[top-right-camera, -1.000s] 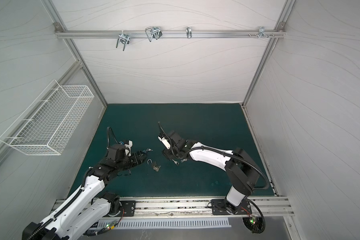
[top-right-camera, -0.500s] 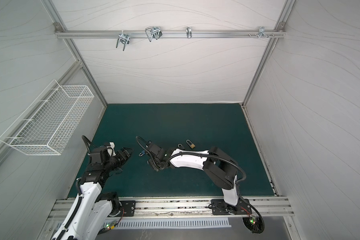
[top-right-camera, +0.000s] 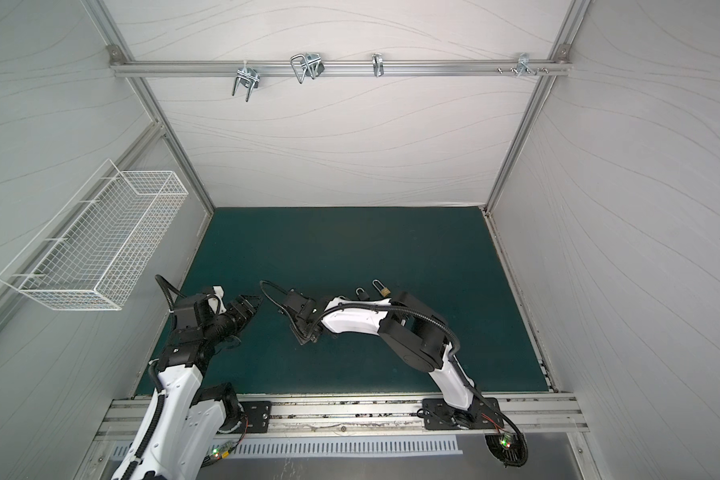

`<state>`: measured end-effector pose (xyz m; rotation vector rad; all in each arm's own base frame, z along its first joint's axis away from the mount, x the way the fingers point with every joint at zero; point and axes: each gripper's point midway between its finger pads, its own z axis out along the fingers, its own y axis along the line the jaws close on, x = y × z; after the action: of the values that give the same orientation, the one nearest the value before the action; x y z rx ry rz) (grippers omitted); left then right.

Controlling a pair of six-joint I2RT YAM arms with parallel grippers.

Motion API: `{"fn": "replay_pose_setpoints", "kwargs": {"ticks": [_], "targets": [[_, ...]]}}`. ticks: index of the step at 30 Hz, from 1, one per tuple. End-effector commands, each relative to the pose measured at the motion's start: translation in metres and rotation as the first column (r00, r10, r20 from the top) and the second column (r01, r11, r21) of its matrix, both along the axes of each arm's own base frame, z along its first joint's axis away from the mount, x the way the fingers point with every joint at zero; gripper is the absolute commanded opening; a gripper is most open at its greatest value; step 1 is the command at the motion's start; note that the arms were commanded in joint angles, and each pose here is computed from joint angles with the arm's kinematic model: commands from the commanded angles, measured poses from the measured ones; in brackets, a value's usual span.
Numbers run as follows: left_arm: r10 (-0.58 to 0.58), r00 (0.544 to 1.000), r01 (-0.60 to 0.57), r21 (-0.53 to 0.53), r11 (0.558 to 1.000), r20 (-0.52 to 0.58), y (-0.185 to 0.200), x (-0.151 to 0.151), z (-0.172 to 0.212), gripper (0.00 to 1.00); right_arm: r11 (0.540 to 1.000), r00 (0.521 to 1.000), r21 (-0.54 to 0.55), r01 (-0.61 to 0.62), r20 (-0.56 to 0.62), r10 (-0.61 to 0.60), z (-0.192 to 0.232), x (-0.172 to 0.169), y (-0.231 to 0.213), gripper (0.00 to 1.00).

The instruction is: Lock with the key

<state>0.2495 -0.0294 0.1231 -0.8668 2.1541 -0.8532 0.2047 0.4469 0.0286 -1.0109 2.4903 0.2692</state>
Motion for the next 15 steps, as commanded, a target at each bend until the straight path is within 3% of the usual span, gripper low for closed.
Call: {"fn": "replay_pose_setpoints", "kwargs": {"ticks": [1,5,15], "targets": [[-0.009,1.000,0.009,0.001,1.000,0.027,-0.001,0.001,0.009,0.77,0.996,1.000,-0.085,-0.016,0.010,0.017,-0.012,-0.004,-0.007,0.68],[-0.004,0.999,0.004,-0.009,1.000,0.032,-0.001,0.002,0.009,0.77,0.993,1.000,-0.116,-0.022,0.018,0.024,-0.018,-0.004,-0.011,0.64],[-0.009,0.999,0.009,-0.006,1.000,0.032,-0.001,0.002,0.010,0.76,0.993,1.000,-0.115,-0.013,-0.020,0.011,-0.027,-0.009,-0.016,0.40]]}}
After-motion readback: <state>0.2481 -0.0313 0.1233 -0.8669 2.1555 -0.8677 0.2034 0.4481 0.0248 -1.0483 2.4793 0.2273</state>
